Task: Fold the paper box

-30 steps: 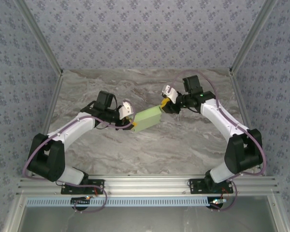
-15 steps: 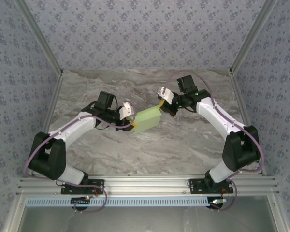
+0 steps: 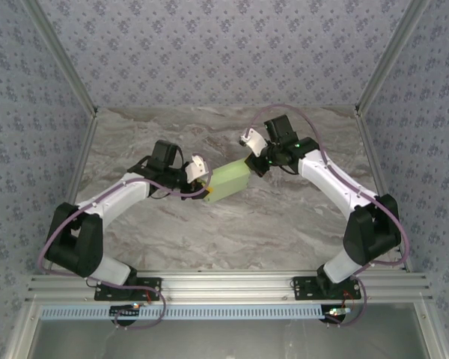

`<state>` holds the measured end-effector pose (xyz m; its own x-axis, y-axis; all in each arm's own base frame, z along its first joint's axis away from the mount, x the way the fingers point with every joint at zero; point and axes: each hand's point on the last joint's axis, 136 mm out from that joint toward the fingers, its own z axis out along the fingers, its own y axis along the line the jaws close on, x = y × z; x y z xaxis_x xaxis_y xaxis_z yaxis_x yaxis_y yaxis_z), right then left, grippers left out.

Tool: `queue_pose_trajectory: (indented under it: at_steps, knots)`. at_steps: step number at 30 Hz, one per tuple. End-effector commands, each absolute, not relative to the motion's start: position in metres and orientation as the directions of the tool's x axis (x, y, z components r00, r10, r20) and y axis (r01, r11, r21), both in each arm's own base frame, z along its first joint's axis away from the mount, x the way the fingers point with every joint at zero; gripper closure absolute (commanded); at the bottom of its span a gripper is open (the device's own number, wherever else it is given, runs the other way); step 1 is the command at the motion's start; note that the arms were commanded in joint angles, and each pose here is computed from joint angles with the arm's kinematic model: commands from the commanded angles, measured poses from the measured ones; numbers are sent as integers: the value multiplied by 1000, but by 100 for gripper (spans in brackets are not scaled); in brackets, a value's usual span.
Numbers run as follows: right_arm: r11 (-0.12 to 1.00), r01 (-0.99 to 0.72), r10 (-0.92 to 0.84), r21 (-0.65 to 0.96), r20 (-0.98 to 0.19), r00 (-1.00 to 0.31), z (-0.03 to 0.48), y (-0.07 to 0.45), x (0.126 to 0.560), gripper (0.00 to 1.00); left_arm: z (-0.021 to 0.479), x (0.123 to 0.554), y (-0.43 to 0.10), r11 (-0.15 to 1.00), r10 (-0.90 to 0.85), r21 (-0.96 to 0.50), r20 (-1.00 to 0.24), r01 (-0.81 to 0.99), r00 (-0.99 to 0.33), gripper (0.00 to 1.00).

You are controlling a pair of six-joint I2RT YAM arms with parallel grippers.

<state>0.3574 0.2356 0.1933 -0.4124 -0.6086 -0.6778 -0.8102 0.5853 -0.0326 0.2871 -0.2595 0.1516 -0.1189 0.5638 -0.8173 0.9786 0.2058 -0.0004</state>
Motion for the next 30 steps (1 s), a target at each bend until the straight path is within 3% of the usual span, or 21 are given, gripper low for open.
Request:
queue_pose_trajectory:
  at_steps: [1, 6, 10, 15, 18, 23, 30]
  knots:
    - [661, -750, -594, -23, -626, -505, 180, 219, 359, 88, 160, 298, -260, 236, 550, 32, -829, 971, -106, 64]
    - [638, -770, -588, 12, -639, -497, 181, 213, 357, 76, 160, 296, -260, 232, 550, 35, -829, 972, -101, 64]
    - [554, -832, -616, 20, -663, -426, 185, 221, 348, 66, 161, 295, -260, 225, 551, 39, -829, 974, -94, 64]
    - [475, -879, -658, -22, -673, -339, 185, 225, 348, 61, 161, 294, -260, 221, 552, 38, -828, 974, -93, 64]
    - [459, -888, -671, -22, -664, -330, 185, 225, 351, 62, 161, 294, -260, 221, 553, 37, -828, 975, -94, 65]
    - [438, -899, -676, -4, -661, -327, 184, 228, 352, 80, 161, 294, -260, 222, 555, 36, -826, 974, -96, 65]
    - [442, -897, -670, -9, -668, -324, 185, 230, 357, 79, 161, 294, -260, 222, 556, 35, -825, 974, -97, 65]
